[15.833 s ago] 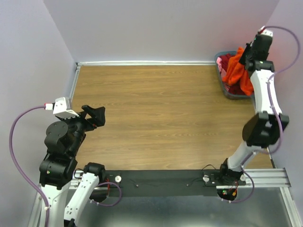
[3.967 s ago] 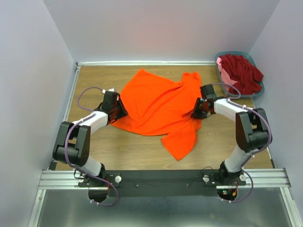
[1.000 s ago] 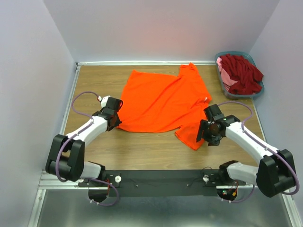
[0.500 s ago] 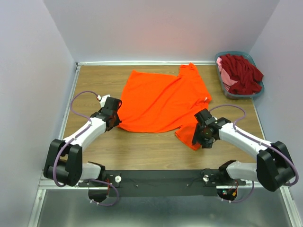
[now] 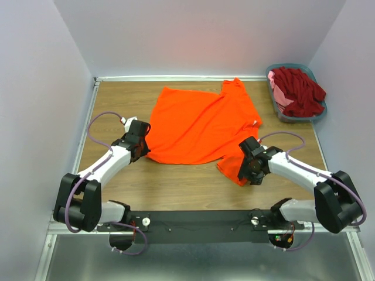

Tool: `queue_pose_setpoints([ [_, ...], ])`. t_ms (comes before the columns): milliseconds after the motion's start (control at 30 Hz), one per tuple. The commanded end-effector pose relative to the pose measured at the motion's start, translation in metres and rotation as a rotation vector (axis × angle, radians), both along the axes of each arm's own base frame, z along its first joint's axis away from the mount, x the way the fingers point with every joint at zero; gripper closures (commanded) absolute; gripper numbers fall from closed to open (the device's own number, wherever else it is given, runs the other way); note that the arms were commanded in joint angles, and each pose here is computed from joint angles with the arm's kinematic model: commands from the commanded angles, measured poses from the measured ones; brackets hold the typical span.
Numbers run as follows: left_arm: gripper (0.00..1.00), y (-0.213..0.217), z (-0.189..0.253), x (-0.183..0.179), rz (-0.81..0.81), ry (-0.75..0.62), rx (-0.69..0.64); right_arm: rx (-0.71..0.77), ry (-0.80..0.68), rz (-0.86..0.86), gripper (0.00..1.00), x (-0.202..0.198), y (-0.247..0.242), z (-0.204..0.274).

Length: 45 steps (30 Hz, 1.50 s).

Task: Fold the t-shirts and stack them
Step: Flatten the tshirt out

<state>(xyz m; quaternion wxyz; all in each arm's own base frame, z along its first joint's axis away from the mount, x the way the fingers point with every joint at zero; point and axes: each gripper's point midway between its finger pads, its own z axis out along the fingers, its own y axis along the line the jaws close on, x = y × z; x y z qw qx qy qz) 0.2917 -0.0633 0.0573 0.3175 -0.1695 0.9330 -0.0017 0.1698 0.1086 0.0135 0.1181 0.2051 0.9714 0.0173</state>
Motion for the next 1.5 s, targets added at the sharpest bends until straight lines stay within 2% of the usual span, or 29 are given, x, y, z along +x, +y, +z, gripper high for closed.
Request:
queue_pose_setpoints([
  [0,1.0,-0.004,0.006,0.002,-0.021,-0.026,-0.01,-0.025,-0.031,-0.049,0.41,0.006,-0.002,-0.007],
  [133,1.0,-0.005,0.005,0.0,-0.026,-0.021,-0.014,-0.034,-0.017,-0.064,0.44,0.004,-0.004,-0.014],
  [233,1.0,-0.005,0.006,0.0,-0.028,-0.026,-0.018,-0.048,-0.012,-0.072,0.5,0.003,-0.006,-0.019],
  [367,1.0,-0.005,0.007,-0.001,-0.031,-0.031,-0.02,-0.079,-0.005,-0.086,0.65,0.004,-0.01,-0.024],
  [467,1.0,-0.004,0.01,0.0,-0.026,-0.04,-0.03,-0.107,-0.03,-0.098,0.87,0.008,-0.015,-0.023],
  [567,1.0,0.003,0.018,0.003,-0.007,-0.062,-0.038,-0.122,-0.074,-0.099,0.99,0.018,-0.017,-0.016],
  [733,1.0,0.031,0.053,0.02,0.046,-0.149,-0.028,-0.178,-0.21,-0.059,0.99,0.054,-0.019,0.024],
  [800,1.0,0.05,0.087,0.037,0.095,-0.221,-0.025,-0.21,-0.314,-0.058,0.99,0.088,-0.018,0.065],
  [833,1.0,0.056,0.116,0.049,0.107,-0.279,-0.019,-0.206,-0.396,-0.045,0.99,0.114,-0.012,0.1],
  [933,1.0,0.074,0.169,0.066,0.159,-0.381,-0.006,-0.293,-0.513,-0.026,0.99,0.149,-0.022,0.154],
  [967,1.0,0.081,0.208,0.076,0.178,-0.455,-0.008,-0.302,-0.598,-0.055,0.99,0.171,-0.023,0.191],
  [1033,1.0,0.087,0.253,0.082,0.199,-0.543,-0.01,-0.337,-0.665,-0.042,0.99,0.19,-0.029,0.228],
  [1067,1.0,0.088,0.299,0.086,0.205,-0.635,-0.017,-0.348,-0.696,-0.05,0.99,0.202,-0.031,0.245],
  [1100,1.0,0.09,0.321,0.087,0.212,-0.678,-0.015,-0.356,-0.783,-0.061,0.99,0.214,-0.033,0.289],
  [1133,1.0,0.091,0.344,0.086,0.216,-0.724,-0.018,-0.362,-0.827,-0.067,1.0,0.221,-0.034,0.312],
  [1167,1.0,0.092,0.389,0.083,0.222,-0.814,-0.026,-0.372,-0.864,-0.075,0.99,0.227,-0.037,0.332],
  [1200,1.0,0.102,0.412,0.078,0.247,-0.862,-0.012,-0.398,-0.89,-0.088,0.99,0.234,-0.04,0.347],
  [1233,1.0,0.103,0.435,0.073,0.25,-0.913,-0.013,-0.373,-0.991,-0.121,0.99,0.236,-0.041,0.395],
  [1267,1.0,0.105,0.476,0.059,0.259,-1.01,-0.015,-0.4,-1.023,-0.111,0.99,0.236,-0.046,0.415],
  [1300,1.0,0.107,0.495,0.051,0.263,-1.058,-0.002,-0.413,-1.057,-0.122,0.99,0.239,-0.048,0.433],
  [1333,1.0,0.109,0.513,0.042,0.266,-1.106,0.005,-0.415,-1.136,-0.136,0.99,0.233,-0.054,0.473],
  [1367,1.0,0.109,0.539,0.024,0.266,-1.178,0.009,-0.416,-1.171,-0.139,0.99,0.23,-0.055,0.49],
  [1467,1.0,0.113,0.575,-0.015,0.274,-1.309,0.037,-0.423,-1.286,-0.128,0.99,0.213,-0.064,0.538],
])
